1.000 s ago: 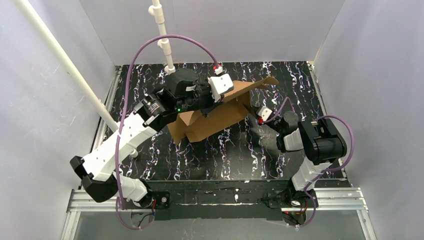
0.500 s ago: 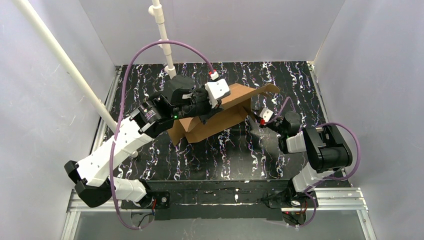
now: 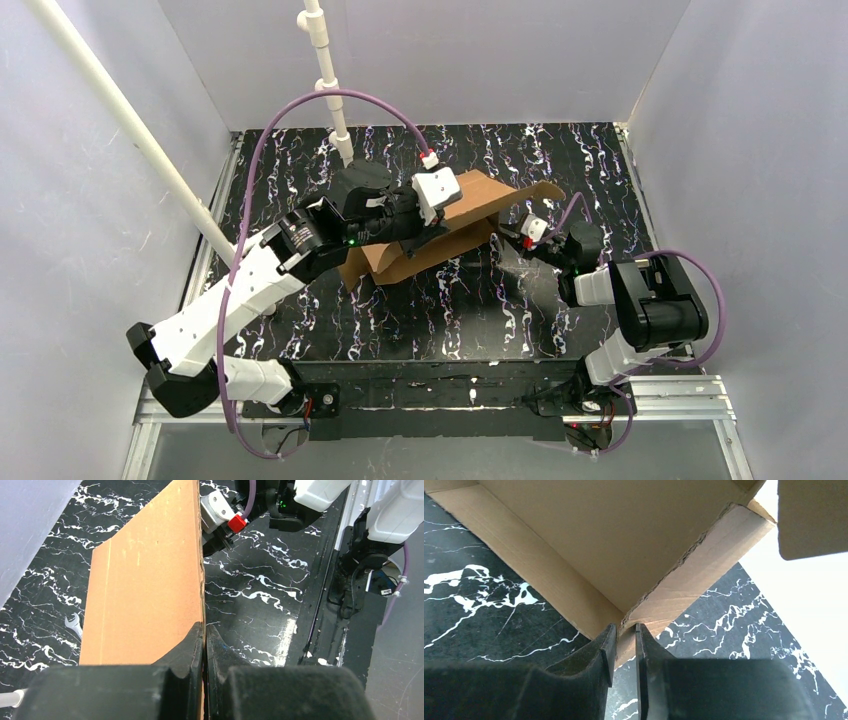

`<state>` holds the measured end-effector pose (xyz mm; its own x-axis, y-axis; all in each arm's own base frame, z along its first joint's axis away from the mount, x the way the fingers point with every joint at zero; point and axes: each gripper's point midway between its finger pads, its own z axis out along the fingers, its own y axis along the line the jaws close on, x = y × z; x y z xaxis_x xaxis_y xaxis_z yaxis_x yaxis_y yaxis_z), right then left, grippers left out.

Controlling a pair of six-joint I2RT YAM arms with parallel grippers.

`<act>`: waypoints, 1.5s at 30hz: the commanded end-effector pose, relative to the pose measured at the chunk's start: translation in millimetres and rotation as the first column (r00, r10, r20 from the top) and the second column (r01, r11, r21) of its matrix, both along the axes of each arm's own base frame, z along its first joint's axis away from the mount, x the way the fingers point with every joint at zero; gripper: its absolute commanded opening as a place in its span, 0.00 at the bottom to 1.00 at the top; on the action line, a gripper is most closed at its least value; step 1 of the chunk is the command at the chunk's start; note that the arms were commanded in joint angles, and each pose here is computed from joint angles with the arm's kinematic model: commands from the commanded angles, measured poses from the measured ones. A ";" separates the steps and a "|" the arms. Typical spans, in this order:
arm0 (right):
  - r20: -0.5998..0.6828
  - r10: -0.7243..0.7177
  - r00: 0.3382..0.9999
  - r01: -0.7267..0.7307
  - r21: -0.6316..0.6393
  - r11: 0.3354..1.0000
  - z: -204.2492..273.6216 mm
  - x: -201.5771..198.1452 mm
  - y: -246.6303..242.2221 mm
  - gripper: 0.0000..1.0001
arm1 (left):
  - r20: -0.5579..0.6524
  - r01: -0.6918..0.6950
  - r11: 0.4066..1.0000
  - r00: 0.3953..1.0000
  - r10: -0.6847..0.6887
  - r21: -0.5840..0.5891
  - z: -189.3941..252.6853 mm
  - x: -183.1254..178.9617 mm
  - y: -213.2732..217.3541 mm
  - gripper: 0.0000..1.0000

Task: Fold the paper box

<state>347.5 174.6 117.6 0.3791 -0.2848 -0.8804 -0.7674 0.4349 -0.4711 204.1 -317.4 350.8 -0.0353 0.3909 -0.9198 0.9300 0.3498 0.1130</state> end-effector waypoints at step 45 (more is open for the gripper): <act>-0.198 0.210 0.957 -0.194 0.097 0.976 13.8 -38.2 -24.8 0.46 | -0.047 0.042 0.999 0.998 -0.043 -0.013 -12.4 -37.0 12.8 0.00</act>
<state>309.5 151.9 114.8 0.1548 -0.1420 -0.9777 -0.9162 0.3496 -0.1958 171.0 -307.4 326.7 -0.0838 0.3921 -0.9161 0.9460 0.3201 0.0505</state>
